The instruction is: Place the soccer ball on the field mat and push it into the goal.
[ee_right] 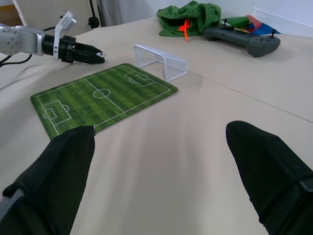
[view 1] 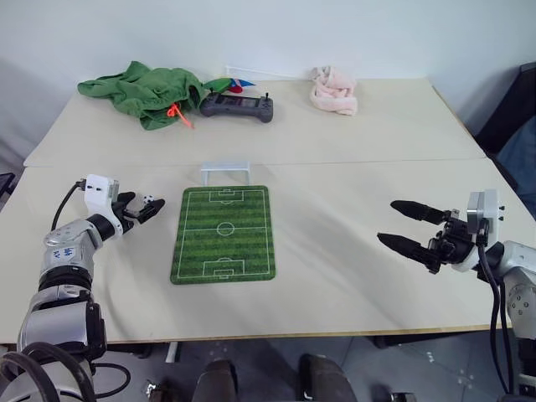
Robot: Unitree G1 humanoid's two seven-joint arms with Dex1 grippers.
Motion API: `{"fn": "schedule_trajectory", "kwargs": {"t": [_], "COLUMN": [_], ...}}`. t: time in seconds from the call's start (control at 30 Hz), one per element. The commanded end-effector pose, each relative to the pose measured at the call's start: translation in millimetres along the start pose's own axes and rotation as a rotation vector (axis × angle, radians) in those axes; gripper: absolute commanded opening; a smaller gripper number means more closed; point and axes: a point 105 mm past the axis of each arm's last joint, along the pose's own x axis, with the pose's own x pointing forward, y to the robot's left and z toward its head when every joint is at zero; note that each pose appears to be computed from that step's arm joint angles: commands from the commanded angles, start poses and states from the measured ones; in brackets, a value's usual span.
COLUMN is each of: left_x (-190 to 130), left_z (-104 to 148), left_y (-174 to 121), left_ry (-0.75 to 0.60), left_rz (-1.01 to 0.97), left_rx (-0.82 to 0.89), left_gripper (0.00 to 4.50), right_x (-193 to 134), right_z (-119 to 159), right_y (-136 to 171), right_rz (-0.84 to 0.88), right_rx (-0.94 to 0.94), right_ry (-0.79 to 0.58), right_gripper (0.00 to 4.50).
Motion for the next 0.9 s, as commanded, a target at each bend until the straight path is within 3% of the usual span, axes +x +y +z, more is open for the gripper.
{"fn": "schedule_trajectory", "kwargs": {"t": [0.03,0.33,0.57,0.77,0.9], "left_x": [3,-1,-18,-59,-88], "left_z": [-7,-2,19,33,29], "left_y": [-4,0,-8,-39,-77], "left_ry": [0.054,0.045,-0.087,-0.209,-0.197], "left_rz": [-0.020,-0.026,-0.170,-0.412,-0.586], "left_rx": [0.031,0.055,0.111,0.185,0.187], "left_gripper": [3.58,0.87,0.84,0.84,0.84], "right_x": [-6,-3,4,11,15], "right_z": [16,24,28,27,24], "right_y": [-1,-1,-1,-2,0], "right_rz": [-0.015,0.009,0.045,0.068,0.095], "right_rx": [-0.048,-0.053,-0.058,-0.054,-0.045], "right_ry": [-0.023,-0.048,-0.057,-0.057,-0.053], "right_gripper": [4.50,4.50,4.50,4.50,4.50]}}
